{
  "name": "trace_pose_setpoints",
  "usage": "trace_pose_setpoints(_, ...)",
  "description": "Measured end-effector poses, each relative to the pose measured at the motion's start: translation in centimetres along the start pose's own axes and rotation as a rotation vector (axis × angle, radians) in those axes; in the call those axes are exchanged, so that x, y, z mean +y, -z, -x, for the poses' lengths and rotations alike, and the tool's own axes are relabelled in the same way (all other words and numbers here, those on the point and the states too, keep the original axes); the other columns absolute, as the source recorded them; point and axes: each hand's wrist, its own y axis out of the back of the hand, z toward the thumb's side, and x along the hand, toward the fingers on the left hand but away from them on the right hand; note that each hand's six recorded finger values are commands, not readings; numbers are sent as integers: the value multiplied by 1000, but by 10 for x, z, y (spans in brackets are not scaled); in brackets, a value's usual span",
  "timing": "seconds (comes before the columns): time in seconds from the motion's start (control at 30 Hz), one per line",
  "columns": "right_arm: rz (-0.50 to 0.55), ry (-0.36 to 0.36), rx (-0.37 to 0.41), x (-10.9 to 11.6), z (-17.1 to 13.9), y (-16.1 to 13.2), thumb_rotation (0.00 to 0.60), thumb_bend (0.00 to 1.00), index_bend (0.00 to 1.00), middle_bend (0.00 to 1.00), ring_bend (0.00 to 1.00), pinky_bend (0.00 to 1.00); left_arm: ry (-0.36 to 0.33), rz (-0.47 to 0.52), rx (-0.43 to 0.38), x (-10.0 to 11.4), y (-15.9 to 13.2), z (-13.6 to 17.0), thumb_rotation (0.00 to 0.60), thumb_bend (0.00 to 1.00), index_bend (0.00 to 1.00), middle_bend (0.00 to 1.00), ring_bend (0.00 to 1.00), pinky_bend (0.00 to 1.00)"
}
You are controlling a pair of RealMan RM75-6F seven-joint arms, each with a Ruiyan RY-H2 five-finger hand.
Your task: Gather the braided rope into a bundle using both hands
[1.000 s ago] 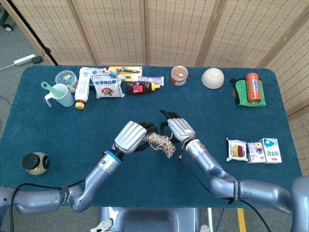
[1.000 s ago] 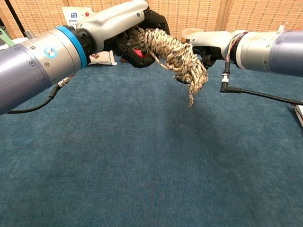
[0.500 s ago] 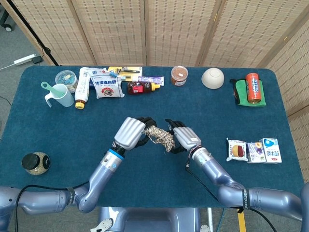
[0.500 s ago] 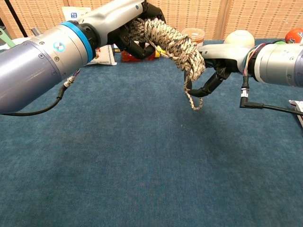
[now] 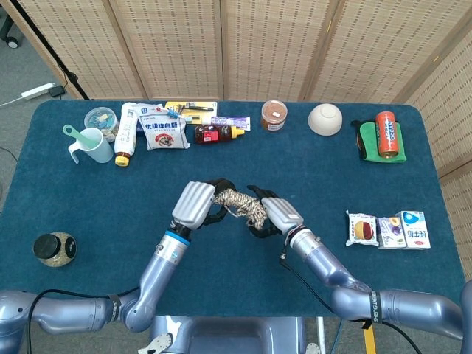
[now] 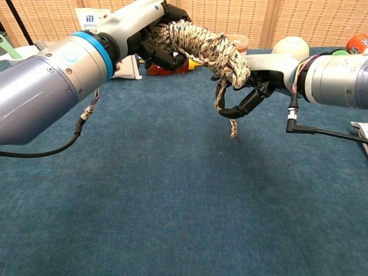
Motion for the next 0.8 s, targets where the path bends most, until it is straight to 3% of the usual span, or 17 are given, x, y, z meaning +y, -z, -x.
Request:
trace_pose_setpoints(0.13, 54, -12, -1, -3, 0, -4, 600, 484, 738, 0, 0, 0, 2, 75, 40, -3, 0, 3, 600, 519, 588, 466, 531, 723)
trace_pose_setpoints(0.33, 53, 5, 5, -5, 6, -7, 600, 484, 739, 0, 0, 0, 41, 186, 105, -7, -2, 8, 600, 519, 598, 475, 538, 723)
trace_pose_setpoints(0.63, 99, 49, -37, -3, 27, 0, 600, 485, 741, 0, 0, 0, 65, 257, 149, -8, -12, 11, 600, 519, 610, 487, 538, 723)
trace_pose_setpoints(0.8, 153, 34, -68, -11, 31, 4, 600, 484, 743, 0, 0, 0, 58, 310, 157, -10, -17, 10, 600, 517, 610, 487, 538, 723)
